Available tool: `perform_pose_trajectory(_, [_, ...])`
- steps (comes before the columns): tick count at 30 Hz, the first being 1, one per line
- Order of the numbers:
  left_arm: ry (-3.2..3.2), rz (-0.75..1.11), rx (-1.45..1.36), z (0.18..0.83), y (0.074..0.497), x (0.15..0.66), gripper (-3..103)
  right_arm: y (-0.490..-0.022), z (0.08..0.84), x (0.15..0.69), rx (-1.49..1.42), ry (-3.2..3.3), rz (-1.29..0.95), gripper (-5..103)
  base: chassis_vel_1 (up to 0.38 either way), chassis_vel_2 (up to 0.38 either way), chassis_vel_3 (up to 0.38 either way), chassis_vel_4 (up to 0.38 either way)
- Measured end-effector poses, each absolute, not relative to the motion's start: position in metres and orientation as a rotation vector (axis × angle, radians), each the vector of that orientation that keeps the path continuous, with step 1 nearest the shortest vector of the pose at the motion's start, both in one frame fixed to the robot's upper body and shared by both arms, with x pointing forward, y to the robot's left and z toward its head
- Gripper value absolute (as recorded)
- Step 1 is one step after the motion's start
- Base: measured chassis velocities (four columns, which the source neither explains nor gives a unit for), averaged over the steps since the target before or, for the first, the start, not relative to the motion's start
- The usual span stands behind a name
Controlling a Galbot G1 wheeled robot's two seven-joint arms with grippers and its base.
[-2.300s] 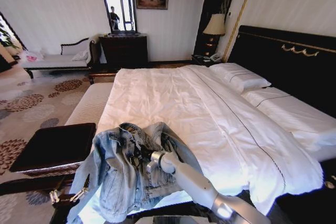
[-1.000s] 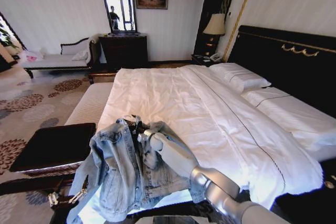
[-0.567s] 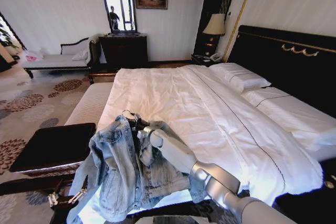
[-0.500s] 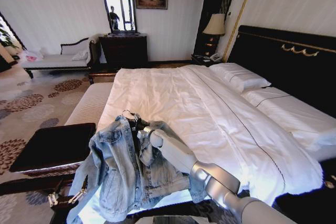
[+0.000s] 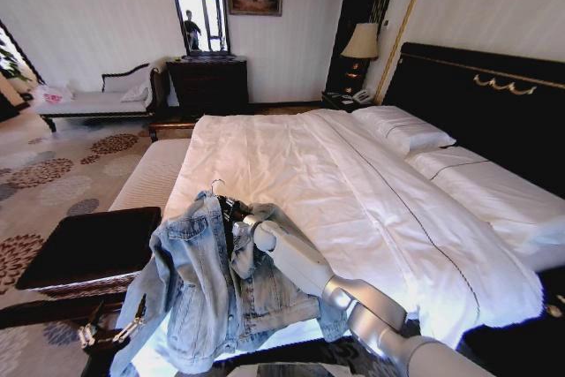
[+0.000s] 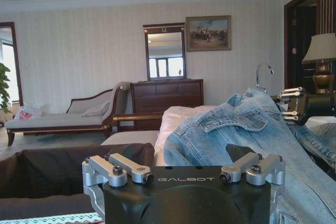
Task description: Pick up the clothes from the bed and hang them on the clothes hanger.
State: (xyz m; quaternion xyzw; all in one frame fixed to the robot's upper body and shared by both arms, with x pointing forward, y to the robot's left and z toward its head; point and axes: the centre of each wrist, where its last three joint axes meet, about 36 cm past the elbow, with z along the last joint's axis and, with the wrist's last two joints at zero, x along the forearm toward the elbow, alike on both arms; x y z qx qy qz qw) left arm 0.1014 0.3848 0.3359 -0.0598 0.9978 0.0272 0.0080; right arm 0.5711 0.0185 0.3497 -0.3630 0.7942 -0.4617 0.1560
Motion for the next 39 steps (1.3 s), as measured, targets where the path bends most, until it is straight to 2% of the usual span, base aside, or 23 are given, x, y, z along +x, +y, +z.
perform_pose_trajectory(13, [3.094,0.107,-0.189,0.347,0.39,0.108,100,0.0,0.4,0.579,-0.876,2.246,-1.295,36,0.0,0.0,0.0,0.0])
perform_pose_trajectory(39, [3.031,0.146,-0.21,0.384,0.388,0.127,100,-0.056,0.601,0.575,-0.569,2.237,-1.084,35,0.0,0.0,0.0,0.0])
